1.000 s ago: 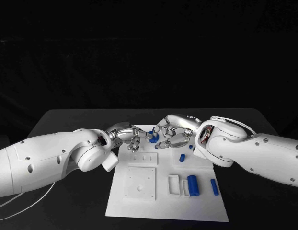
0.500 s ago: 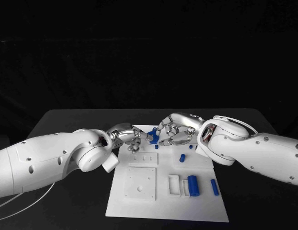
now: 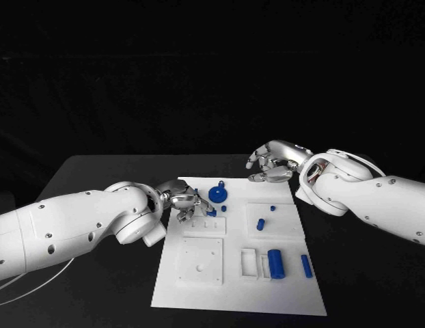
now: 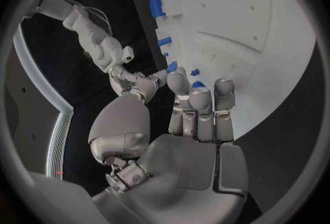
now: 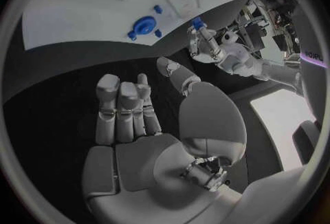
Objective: Assemble the parts on the task board
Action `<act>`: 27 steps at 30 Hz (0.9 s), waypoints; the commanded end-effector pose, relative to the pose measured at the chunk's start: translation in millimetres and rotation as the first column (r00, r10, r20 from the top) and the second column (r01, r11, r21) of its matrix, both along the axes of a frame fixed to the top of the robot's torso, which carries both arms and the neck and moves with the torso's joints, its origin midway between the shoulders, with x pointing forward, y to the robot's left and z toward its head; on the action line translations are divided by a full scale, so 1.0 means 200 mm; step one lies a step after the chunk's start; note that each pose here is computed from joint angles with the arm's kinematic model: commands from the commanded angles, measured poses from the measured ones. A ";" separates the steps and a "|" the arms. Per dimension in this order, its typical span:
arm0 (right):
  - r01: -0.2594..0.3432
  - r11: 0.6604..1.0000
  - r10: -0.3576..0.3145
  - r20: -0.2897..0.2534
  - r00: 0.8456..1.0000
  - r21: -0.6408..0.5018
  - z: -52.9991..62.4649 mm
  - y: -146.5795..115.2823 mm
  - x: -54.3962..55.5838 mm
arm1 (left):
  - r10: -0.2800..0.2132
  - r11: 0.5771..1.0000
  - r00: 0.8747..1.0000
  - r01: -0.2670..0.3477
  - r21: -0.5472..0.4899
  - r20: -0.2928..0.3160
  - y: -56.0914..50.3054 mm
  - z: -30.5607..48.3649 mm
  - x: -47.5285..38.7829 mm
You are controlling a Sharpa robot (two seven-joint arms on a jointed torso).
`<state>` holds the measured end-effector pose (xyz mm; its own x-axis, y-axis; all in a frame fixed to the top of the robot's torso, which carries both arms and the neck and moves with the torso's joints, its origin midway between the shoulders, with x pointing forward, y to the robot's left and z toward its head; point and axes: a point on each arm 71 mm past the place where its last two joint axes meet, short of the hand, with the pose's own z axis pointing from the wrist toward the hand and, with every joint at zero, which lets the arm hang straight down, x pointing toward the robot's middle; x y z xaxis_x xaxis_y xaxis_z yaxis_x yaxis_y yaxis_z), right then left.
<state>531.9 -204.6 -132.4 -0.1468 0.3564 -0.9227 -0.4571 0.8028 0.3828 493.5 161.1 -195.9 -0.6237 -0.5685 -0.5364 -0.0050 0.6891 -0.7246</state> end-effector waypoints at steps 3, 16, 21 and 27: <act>0.056 0.998 -0.057 0.050 0.997 0.017 0.06 -0.09 0.07 | -0.007 0.975 0.998 -0.007 0.222 0.064 -0.01 -0.006 0.011; 0.165 0.986 -0.165 0.089 0.982 0.012 0.11 -0.24 0.20 | -0.036 0.942 0.994 0.000 0.336 0.101 -0.05 -0.028 0.014; 0.176 0.984 -0.176 0.095 0.980 0.012 0.12 -0.25 0.21 | -0.042 0.938 0.992 -0.002 0.348 0.116 -0.06 -0.032 0.008; 0.175 0.985 -0.175 0.096 0.980 0.007 0.11 -0.25 0.22 | -0.053 0.935 0.992 0.010 0.355 0.112 -0.08 -0.036 0.003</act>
